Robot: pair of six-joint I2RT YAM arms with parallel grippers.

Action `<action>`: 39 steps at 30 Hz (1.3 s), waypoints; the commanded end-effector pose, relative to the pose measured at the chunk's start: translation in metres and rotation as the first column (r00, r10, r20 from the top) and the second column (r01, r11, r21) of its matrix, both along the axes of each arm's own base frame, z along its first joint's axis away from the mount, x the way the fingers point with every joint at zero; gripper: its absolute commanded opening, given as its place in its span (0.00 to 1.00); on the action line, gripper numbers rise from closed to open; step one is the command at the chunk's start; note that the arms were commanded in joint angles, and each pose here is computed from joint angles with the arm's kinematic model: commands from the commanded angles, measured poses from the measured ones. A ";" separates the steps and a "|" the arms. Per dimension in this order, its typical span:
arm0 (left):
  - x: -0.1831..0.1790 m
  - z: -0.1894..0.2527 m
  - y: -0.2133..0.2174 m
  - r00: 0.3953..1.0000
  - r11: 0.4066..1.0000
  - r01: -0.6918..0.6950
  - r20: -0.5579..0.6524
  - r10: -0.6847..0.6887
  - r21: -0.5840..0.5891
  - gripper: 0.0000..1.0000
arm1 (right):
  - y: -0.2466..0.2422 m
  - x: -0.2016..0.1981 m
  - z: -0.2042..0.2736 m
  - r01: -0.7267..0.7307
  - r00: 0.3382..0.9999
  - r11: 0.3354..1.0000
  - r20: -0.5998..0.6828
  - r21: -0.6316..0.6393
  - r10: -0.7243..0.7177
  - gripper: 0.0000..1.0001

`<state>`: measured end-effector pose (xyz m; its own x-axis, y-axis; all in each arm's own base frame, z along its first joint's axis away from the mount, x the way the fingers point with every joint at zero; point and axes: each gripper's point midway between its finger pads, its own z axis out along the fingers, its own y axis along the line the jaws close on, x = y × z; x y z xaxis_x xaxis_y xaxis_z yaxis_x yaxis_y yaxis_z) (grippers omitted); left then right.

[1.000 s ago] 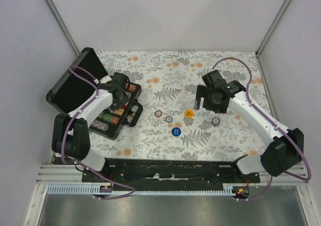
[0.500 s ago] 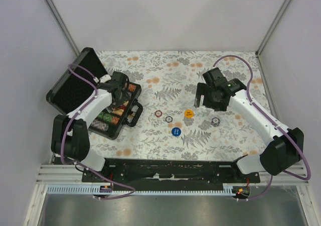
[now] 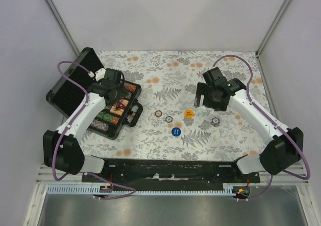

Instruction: Pack up texas hold em set

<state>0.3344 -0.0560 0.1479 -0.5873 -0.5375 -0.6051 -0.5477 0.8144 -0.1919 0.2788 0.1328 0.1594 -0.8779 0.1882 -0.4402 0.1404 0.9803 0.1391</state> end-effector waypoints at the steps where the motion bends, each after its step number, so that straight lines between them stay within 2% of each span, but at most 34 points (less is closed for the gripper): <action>1: 0.002 0.016 0.017 1.000 0.996 -0.007 0.013 0.006 0.084 0.83 | 0.004 0.010 0.012 -0.001 0.999 1.000 0.034 0.020 0.000 0.98; 7: 0.001 0.009 0.028 0.999 0.991 -0.036 -0.015 0.038 0.127 0.79 | 0.002 0.009 0.013 0.004 0.999 1.000 0.041 0.017 -0.005 0.98; 11: 0.002 0.003 0.034 0.998 0.990 -0.046 -0.035 0.051 0.137 0.68 | -0.001 0.008 0.013 0.013 0.999 1.000 0.042 0.009 -0.013 0.98; 15: 0.015 0.010 0.001 0.995 0.995 0.099 0.009 -0.099 0.033 0.65 | -0.006 0.009 0.010 0.037 0.999 0.999 0.040 -0.004 -0.037 0.97; 18: 0.021 0.016 -0.042 0.965 0.965 0.261 0.038 -0.260 -0.007 0.65 | -0.008 0.010 0.007 0.057 0.998 0.998 0.034 -0.010 -0.056 0.97; 22: 0.021 0.017 -0.108 0.887 0.888 0.459 0.066 -0.456 -0.025 0.65 | -0.011 0.012 0.006 0.086 0.996 0.996 0.029 -0.013 -0.086 0.97; 26: 0.014 0.010 -0.185 0.758 0.761 0.649 0.099 -0.644 -0.017 0.70 | -0.020 0.011 0.007 0.132 0.991 0.991 0.031 -0.031 -0.131 0.97; 30: 0.009 0.000 -0.247 0.640 0.642 0.766 0.112 -0.760 -0.016 0.78 | -0.039 0.003 0.012 0.204 0.979 0.977 0.042 -0.069 -0.202 0.97; 34: 0.007 -0.020 -0.297 0.558 0.562 0.827 0.085 -0.825 0.018 0.85 | -0.072 -0.011 0.045 0.295 0.948 0.948 0.161 -0.123 -0.274 0.96; 39: 0.005 -0.041 -0.354 0.477 0.479 0.878 0.088 -0.875 0.006 0.87 | -0.111 -0.033 0.088 0.398 0.886 0.903 0.322 -0.164 -0.332 0.97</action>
<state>0.3302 -0.3640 0.0993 -0.7840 0.1634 -0.5989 0.3564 0.9084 -0.2186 0.2621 0.0614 0.2041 -0.7315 0.3250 -0.5994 0.3760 0.9256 0.0430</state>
